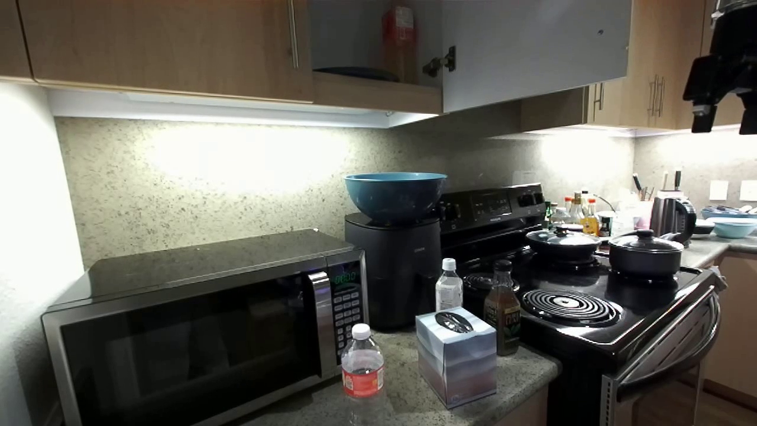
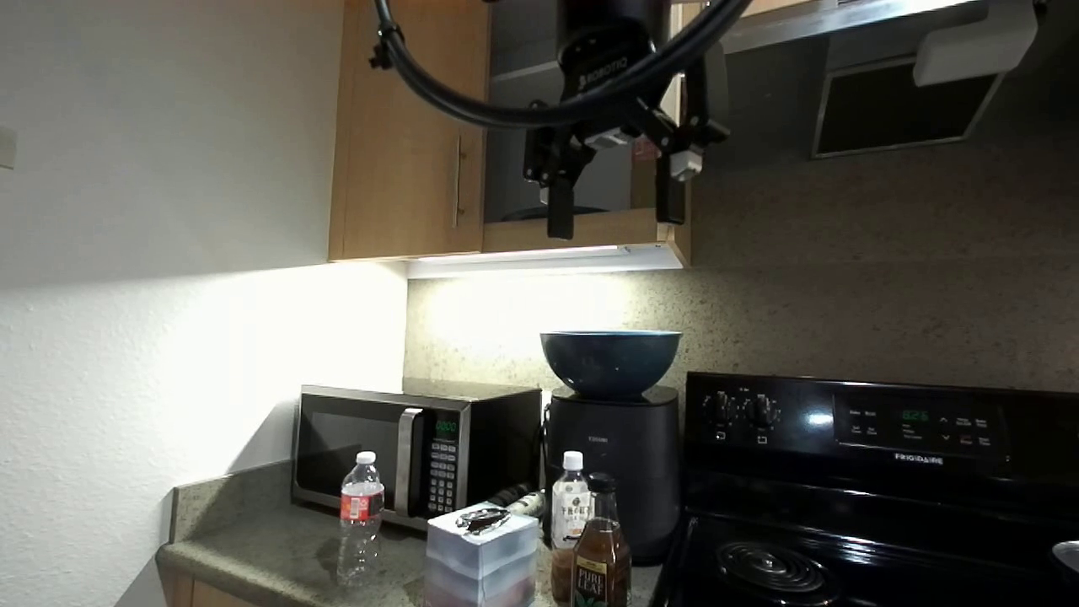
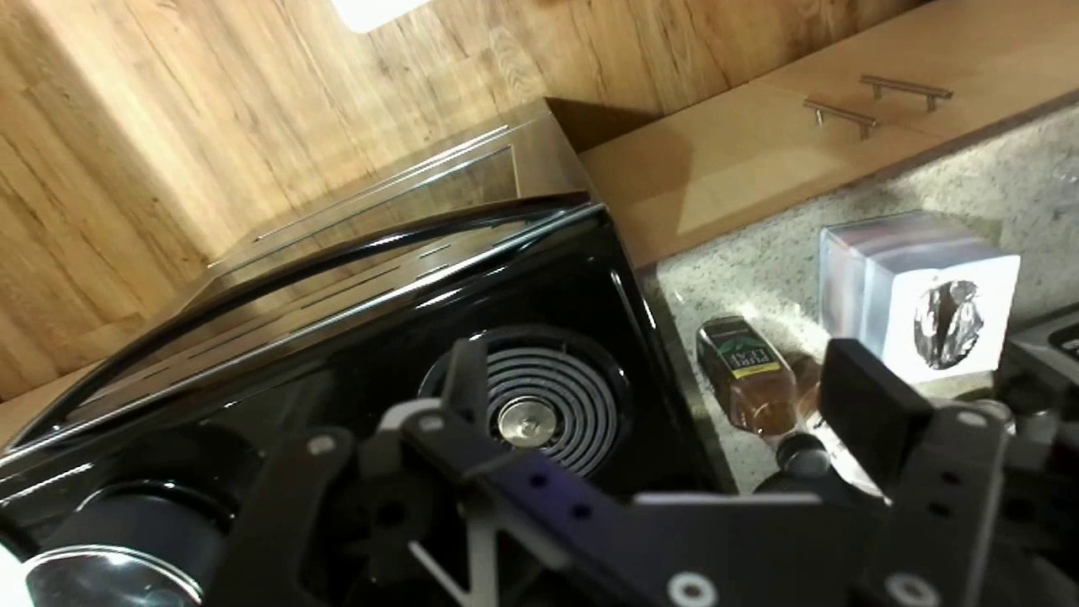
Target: Close the drawer
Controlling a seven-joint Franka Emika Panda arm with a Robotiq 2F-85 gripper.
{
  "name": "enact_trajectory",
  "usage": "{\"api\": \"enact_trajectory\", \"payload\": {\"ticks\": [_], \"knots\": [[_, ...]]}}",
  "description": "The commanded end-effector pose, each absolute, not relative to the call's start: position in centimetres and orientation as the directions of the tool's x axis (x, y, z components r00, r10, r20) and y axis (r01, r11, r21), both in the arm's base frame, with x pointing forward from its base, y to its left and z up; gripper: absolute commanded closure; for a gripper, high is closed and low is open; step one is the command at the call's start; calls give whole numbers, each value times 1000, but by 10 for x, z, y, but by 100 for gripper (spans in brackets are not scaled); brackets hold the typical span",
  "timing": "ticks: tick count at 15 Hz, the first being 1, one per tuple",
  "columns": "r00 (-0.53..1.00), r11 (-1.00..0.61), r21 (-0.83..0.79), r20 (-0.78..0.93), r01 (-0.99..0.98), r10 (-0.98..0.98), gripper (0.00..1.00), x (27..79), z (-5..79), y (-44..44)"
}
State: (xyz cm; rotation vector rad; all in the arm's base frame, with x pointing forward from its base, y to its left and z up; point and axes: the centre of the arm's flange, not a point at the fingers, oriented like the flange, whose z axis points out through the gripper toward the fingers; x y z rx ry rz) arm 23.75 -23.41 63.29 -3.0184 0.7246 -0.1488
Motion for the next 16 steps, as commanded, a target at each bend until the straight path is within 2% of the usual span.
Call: {"api": "enact_trajectory", "payload": {"ticks": [1, 6, 12, 16], "knots": [[880, -885, -55, 92, -462, -465, 0, 237, 633, -236], [869, -875, -65, 106, -479, -484, 0, 241, 635, -241], [766, -799, -73, 246, -596, -594, 0, 255, 670, -288], [726, -786, -131, 319, -604, -610, 0, 260, 697, -317]]}}
